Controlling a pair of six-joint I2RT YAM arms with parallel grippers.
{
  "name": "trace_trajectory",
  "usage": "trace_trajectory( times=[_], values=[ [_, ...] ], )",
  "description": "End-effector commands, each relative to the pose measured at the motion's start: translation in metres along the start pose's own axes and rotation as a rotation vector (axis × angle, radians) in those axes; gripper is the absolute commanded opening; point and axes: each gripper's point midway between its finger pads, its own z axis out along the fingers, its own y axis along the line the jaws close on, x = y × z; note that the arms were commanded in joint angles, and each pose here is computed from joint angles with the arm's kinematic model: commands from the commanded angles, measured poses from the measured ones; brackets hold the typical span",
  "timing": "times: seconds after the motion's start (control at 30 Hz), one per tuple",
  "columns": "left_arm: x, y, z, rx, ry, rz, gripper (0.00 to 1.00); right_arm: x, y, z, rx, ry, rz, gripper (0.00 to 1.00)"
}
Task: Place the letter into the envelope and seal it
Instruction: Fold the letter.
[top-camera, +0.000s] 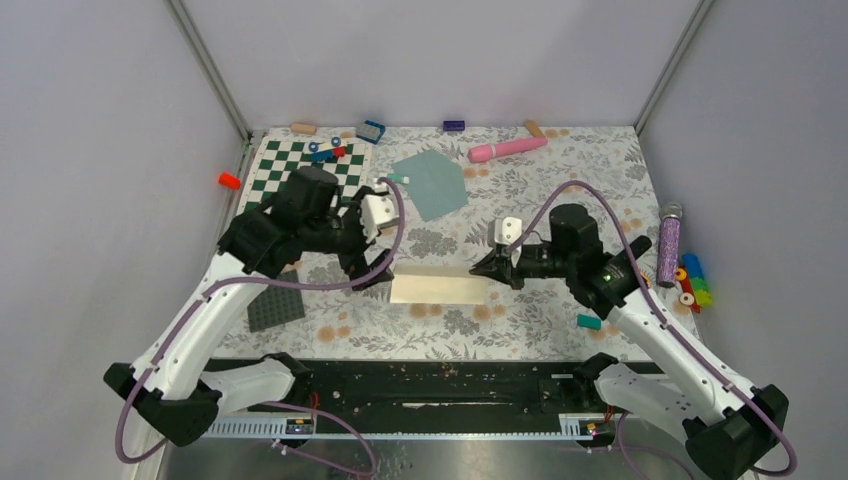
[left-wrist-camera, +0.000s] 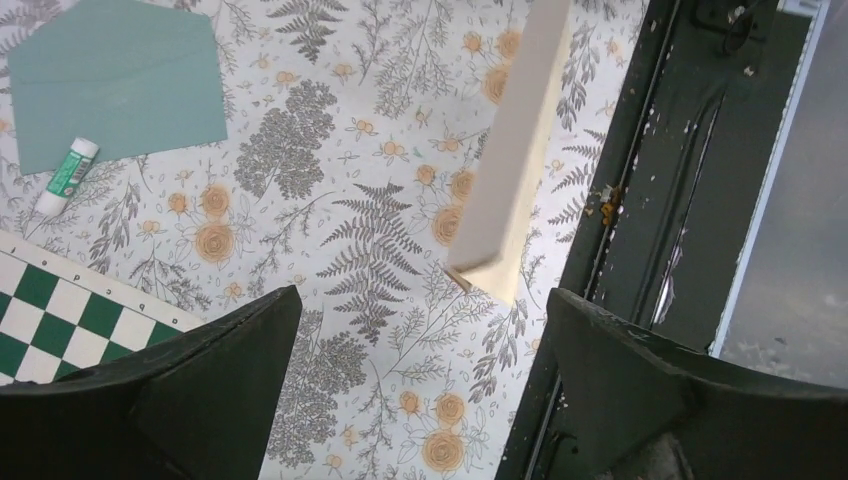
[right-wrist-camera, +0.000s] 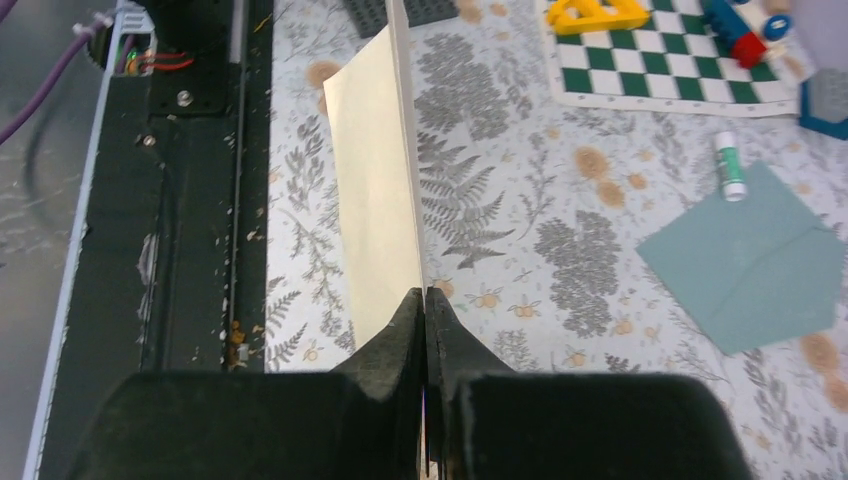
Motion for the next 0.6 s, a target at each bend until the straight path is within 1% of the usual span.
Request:
trace_trajectory(
  times=[0.0,0.17,0.33,0.4,0.57],
  values=[
    [-0.016,0.003,-0.004,0.032,-0.138,-0.054,0.99,-0.029,-0.017,-0.014,0.09,-0.089,-0.004,0.0],
    [-0.013,0.004,0.01,0.114,-0.143,-0.144,0.99,-0.039,-0.021,-0.021,0.12,-0.132,0.022,0.0],
    [-0.015,0.005,0.017,0.151,-0.141,-0.179,0.93,-0.043,-0.031,-0.026,0.174,-0.156,0.035,0.0],
    [-0.014,0.007,0.019,0.154,-0.135,-0.189,0.88,-0.047,-0.03,-0.027,0.17,-0.167,0.037,0.0],
    [-0.014,0.005,0.023,0.19,-0.139,-0.215,0.72,-0.052,-0.031,-0.03,0.178,-0.177,0.038,0.0]
  ],
)
